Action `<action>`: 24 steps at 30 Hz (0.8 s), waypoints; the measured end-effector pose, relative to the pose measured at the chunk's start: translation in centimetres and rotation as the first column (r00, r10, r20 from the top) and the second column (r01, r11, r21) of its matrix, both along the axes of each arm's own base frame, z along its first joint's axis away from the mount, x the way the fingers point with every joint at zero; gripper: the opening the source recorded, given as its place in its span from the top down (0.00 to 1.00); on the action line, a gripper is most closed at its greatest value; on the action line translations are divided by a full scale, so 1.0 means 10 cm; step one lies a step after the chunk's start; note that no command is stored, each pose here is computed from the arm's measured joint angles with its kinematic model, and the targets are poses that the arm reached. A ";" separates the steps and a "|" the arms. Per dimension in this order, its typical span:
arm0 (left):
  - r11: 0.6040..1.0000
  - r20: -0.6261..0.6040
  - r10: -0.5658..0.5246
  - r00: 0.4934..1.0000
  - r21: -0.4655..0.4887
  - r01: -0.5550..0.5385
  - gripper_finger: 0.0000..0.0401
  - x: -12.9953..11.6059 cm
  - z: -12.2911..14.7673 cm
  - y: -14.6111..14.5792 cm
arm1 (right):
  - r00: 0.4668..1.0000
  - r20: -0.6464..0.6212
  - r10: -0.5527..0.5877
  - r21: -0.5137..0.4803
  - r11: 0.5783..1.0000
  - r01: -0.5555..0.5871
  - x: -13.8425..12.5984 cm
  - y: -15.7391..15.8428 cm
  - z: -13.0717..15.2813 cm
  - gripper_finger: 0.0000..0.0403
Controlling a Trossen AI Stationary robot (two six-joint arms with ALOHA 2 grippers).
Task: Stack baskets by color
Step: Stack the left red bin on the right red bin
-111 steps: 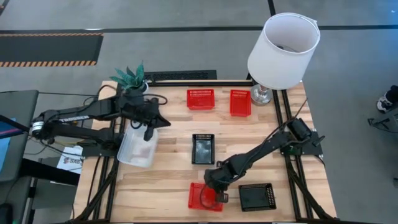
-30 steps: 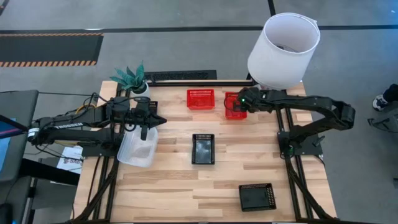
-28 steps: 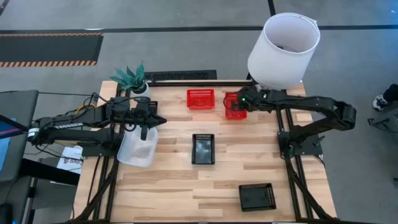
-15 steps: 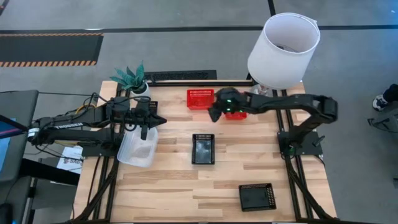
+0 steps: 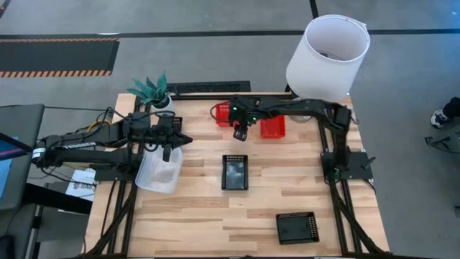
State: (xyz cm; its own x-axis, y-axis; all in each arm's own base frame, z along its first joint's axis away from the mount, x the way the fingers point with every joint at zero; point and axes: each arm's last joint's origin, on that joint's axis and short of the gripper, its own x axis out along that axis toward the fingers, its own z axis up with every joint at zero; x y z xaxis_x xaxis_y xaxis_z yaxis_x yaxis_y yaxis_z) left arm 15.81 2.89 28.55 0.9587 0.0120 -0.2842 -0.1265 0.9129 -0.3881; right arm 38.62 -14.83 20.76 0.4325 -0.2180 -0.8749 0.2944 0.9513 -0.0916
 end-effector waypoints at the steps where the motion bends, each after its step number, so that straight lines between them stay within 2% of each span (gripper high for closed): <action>1: 1.000 -0.002 0.003 1.000 -0.003 -0.003 1.00 0.00 0.00 0.00 | 1.000 -0.021 0.012 -0.001 1.000 -0.012 0.01 -0.03 -0.02 0.46; 8: 0.999 -0.014 0.037 0.999 -0.001 -0.037 1.00 0.00 -0.01 0.01 | 0.991 -0.114 0.069 -0.010 0.997 -0.070 0.06 -0.14 -0.23 0.47; 12: 0.998 -0.020 0.067 0.998 0.009 -0.067 1.00 0.00 -0.02 0.02 | 0.981 -0.167 0.103 0.019 0.995 -0.101 0.02 -0.15 -0.30 0.52; 15: 0.996 -0.016 0.088 0.996 0.015 -0.087 1.00 -0.01 -0.01 0.02 | 0.961 -0.242 0.135 0.074 0.990 -0.120 -0.02 -0.13 -0.42 0.63; 17: 0.995 -0.018 0.097 0.995 0.017 -0.097 1.00 -0.01 -0.02 0.03 | 0.949 -0.279 0.149 0.113 0.986 -0.122 -0.05 -0.13 -0.50 0.74; 20: 0.994 -0.016 0.106 0.994 0.008 -0.105 1.00 -0.01 -0.01 0.03 | 0.946 -0.269 0.181 0.120 0.981 -0.154 -0.03 -0.12 -0.50 0.94; 24: 0.993 -0.017 0.117 0.993 0.003 -0.117 1.00 -0.01 -0.01 0.03 | 0.954 -0.205 0.221 0.079 0.975 -0.208 0.02 -0.06 -0.38 0.97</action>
